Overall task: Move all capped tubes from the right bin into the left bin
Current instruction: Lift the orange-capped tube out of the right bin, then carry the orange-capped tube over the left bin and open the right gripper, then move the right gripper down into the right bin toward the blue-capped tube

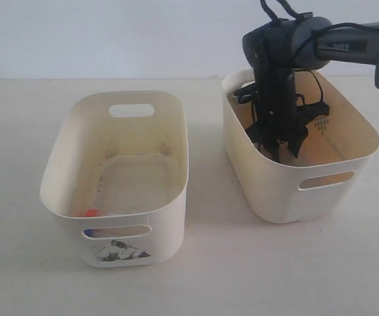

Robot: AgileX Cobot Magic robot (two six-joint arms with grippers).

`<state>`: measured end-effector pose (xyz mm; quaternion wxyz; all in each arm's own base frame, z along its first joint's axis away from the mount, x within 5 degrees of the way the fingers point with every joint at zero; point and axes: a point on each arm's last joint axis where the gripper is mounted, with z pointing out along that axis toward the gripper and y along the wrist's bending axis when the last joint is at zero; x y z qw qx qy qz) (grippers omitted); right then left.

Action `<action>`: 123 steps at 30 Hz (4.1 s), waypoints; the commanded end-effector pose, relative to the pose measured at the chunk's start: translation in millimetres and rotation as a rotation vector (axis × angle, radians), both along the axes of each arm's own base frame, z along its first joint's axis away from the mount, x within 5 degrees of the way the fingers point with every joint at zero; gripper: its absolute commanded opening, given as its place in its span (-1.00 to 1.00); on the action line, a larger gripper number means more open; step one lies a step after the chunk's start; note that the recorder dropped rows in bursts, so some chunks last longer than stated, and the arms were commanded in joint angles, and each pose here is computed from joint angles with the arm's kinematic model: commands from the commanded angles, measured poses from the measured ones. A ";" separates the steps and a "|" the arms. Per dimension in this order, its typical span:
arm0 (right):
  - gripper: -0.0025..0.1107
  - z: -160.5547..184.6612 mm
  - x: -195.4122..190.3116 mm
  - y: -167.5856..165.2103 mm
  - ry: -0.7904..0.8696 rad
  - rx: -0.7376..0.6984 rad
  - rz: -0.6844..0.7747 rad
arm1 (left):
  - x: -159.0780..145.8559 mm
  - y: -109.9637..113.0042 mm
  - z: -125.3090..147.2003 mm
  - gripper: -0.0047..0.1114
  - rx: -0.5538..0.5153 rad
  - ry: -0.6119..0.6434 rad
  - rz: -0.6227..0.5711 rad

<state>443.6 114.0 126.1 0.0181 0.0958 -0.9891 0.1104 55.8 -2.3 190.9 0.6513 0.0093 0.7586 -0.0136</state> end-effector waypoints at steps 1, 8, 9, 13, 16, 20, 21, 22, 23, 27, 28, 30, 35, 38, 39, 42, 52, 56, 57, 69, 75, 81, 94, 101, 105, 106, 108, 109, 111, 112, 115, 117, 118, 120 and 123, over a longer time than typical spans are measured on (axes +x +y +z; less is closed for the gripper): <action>-0.96 19.4 -7.8 14.1 -0.009 0.150 -0.022 | -0.3 0.1 1.2 -0.84 -0.009 -0.007 0.002; -0.96 107.6 -20.4 10.2 -0.196 0.210 -0.009 | -0.3 0.1 1.2 -0.84 -0.009 -0.007 0.002; -0.96 120.8 -23.7 9.2 -0.225 0.219 -0.006 | -0.3 0.1 1.2 -0.84 -0.009 -0.007 0.002; -0.96 169.9 -39.9 4.0 -0.335 0.252 -0.002 | -0.3 0.1 1.2 -0.84 -0.009 -0.007 0.002; -0.96 202.8 -54.3 -0.5 -0.411 0.277 -0.005 | -0.3 0.1 1.2 -0.84 -0.009 -0.007 0.002; -0.96 245.0 -77.6 -7.6 -0.513 0.310 -0.002 | -0.3 0.1 1.2 -0.84 -0.009 -0.007 0.002; -0.96 254.9 -83.9 -9.6 -0.538 0.318 0.000 | -0.3 0.1 1.2 -0.84 -0.009 -0.007 0.002; -0.96 264.1 -90.2 -11.5 -0.562 0.326 0.002 | -0.3 0.1 1.2 -0.84 -0.009 -0.007 0.002; -0.96 272.6 -96.3 -13.2 -0.583 0.333 0.012 | -0.3 0.1 1.2 -0.84 -0.009 -0.007 0.002; -0.96 296.6 -115.8 -16.7 -0.638 0.370 0.050 | -0.3 0.1 1.2 -0.84 -0.009 -0.007 0.002; -0.96 301.1 -120.3 -15.9 -0.644 0.394 0.061 | -0.3 0.1 1.2 -0.84 -0.009 -0.007 0.002; -0.96 305.9 -126.3 -11.2 -0.636 0.460 0.089 | -0.3 0.1 1.2 -0.84 -0.009 -0.007 0.002; -0.96 307.7 -132.2 11.7 -0.563 0.696 0.204 | -0.3 0.1 1.2 -0.84 -0.009 -0.007 0.002; -0.96 303.9 -129.8 23.1 -0.522 0.801 0.262 | -0.3 0.1 1.2 -0.84 -0.009 -0.007 0.002; -0.96 303.2 -129.9 26.7 -0.512 0.824 0.273 | -0.3 0.1 1.2 -0.84 -0.009 -0.007 0.002; -0.96 291.7 -127.1 44.9 -0.470 0.831 0.353 | -0.3 0.1 1.2 -0.84 -0.009 -0.007 0.002; -0.96 216.2 -109.7 112.7 -0.252 0.744 0.507 | -0.3 0.1 1.2 -0.84 -0.009 -0.007 0.002; -0.80 179.2 -105.4 137.7 -0.154 0.724 0.554 | -0.3 0.1 1.2 -0.84 -0.009 -0.007 0.002; -0.70 172.3 -104.5 141.8 -0.140 0.720 0.564 | -0.3 0.1 1.2 -0.84 -0.009 -0.007 0.002; -0.93 164.4 -94.9 125.8 -0.204 0.434 0.511 | -0.3 0.1 1.2 -0.84 -0.009 -0.007 0.002; -0.96 205.4 -65.5 29.6 -0.399 0.223 0.270 | -0.3 0.1 1.2 -0.84 -0.009 -0.007 0.002; -0.96 194.1 -38.9 -31.9 -0.343 0.771 0.191 | -0.3 0.1 1.2 -0.84 -0.009 -0.007 0.002; -0.96 81.4 -28.0 -35.7 -0.044 0.750 0.092 | -0.3 0.1 1.2 -0.84 -0.009 -0.007 0.002; -0.92 33.2 -20.5 -32.5 0.063 0.778 0.033 | -0.3 0.1 1.2 -0.84 -0.009 -0.007 0.002; -0.22 30.2 -19.8 -31.0 0.069 0.797 0.020 | -0.3 0.1 1.2 -0.84 -0.009 -0.007 0.002; 0.14 29.6 -20.0 -31.8 0.072 0.785 0.020 | -0.3 0.1 1.2 -0.84 -0.009 -0.007 0.002; 0.48 28.7 -20.5 -32.6 0.079 0.765 0.003 | -0.3 0.1 1.2 -0.84 -0.009 -0.007 0.002; 0.50 28.7 -20.5 -32.6 0.079 0.765 0.003 | -0.3 0.1 1.2 -0.84 -0.009 -0.007 0.002; 0.50 28.8 -20.5 -32.4 0.079 0.767 0.003 | -0.3 0.1 1.2 -0.84 -0.009 -0.007 0.002; 0.50 28.9 -20.4 -32.3 0.079 0.769 0.003 | -0.3 0.1 1.2 -0.84 -0.009 -0.007 0.002; 0.50 28.9 -20.8 -30.5 0.080 0.769 0.007 | -0.3 0.1 1.2 -0.84 -0.009 -0.007 0.002; 0.50 28.8 -22.0 -25.0 0.087 0.764 0.018 | -0.3 0.1 1.2 -0.84 -0.009 -0.007 0.002; 0.50 28.5 -22.8 -21.2 0.092 0.764 0.019 | -0.3 0.1 1.2 -0.84 -0.009 -0.007 0.002; 0.50 23.6 -25.2 -11.3 0.114 0.748 0.031 | -0.3 0.1 1.2 -0.84 -0.009 -0.007 0.002; 0.50 11.9 -30.1 1.6 0.156 0.682 0.074 | -0.3 0.1 1.2 -0.84 -0.009 -0.007 0.002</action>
